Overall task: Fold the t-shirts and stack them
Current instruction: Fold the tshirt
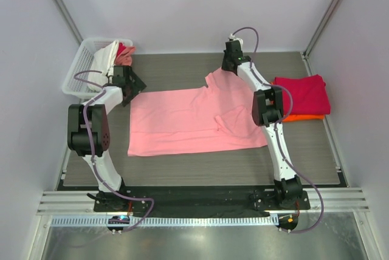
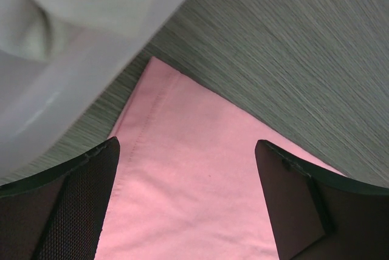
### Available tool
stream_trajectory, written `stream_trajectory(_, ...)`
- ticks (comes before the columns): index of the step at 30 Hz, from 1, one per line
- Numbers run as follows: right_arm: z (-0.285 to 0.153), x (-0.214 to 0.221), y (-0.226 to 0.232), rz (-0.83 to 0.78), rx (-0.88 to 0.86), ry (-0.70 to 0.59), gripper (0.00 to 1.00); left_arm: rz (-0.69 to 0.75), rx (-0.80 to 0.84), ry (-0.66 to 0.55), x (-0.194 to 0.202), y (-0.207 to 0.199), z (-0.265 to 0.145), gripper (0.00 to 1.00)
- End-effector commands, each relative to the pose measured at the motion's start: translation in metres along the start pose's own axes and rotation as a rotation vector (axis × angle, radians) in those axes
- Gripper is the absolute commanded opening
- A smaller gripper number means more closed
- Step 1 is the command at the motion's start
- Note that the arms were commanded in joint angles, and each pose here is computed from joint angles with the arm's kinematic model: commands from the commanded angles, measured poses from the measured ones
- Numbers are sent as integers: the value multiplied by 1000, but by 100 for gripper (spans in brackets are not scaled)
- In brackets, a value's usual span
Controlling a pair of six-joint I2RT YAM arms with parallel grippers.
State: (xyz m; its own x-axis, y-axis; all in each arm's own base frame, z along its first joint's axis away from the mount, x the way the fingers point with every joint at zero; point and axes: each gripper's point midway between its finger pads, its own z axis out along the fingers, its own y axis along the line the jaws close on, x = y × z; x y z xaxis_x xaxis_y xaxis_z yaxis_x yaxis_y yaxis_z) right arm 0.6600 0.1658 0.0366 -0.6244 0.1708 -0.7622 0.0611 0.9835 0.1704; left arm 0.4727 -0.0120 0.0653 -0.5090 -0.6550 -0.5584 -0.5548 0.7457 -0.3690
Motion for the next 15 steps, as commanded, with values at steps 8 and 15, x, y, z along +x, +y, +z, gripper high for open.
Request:
stream_trajectory(8,-9,-11,-46,71,150,-31,1,108,57,-85,-11,-30,6,89)
stream_trajectory(15,-13,-14,-58,99,121,-25,1,152,-6,-75,-11,-31,21,82)
